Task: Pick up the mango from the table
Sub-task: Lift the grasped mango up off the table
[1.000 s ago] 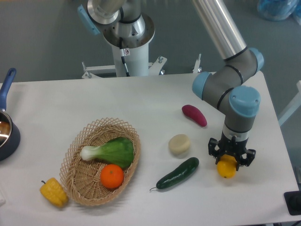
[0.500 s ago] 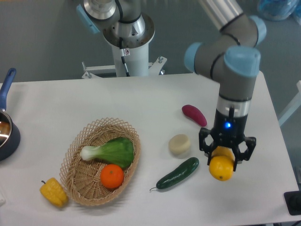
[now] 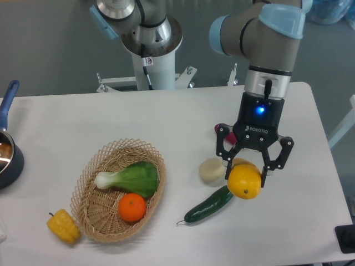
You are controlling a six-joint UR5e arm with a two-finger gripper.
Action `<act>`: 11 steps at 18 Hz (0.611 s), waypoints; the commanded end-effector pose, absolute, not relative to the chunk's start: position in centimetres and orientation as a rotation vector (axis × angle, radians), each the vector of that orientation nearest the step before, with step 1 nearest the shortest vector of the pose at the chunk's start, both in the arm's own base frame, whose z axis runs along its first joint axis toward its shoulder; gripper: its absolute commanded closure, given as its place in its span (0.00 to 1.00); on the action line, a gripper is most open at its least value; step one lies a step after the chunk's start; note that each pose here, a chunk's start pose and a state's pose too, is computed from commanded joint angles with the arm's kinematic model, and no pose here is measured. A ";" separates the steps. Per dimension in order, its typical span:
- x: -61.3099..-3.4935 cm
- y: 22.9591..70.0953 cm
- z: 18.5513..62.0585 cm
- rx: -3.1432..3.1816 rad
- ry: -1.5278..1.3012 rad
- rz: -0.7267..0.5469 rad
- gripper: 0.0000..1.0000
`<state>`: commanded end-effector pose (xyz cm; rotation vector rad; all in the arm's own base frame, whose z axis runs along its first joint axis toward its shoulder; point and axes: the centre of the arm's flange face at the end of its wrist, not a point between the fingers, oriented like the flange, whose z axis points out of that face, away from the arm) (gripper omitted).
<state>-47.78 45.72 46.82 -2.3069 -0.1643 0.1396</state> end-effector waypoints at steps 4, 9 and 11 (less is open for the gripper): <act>-47.5 46.1 46.8 -2.308 -0.152 0.137 0.64; -47.7 46.2 46.7 -2.308 -0.152 0.137 0.64; -47.6 46.3 46.7 -2.309 -0.153 0.135 0.64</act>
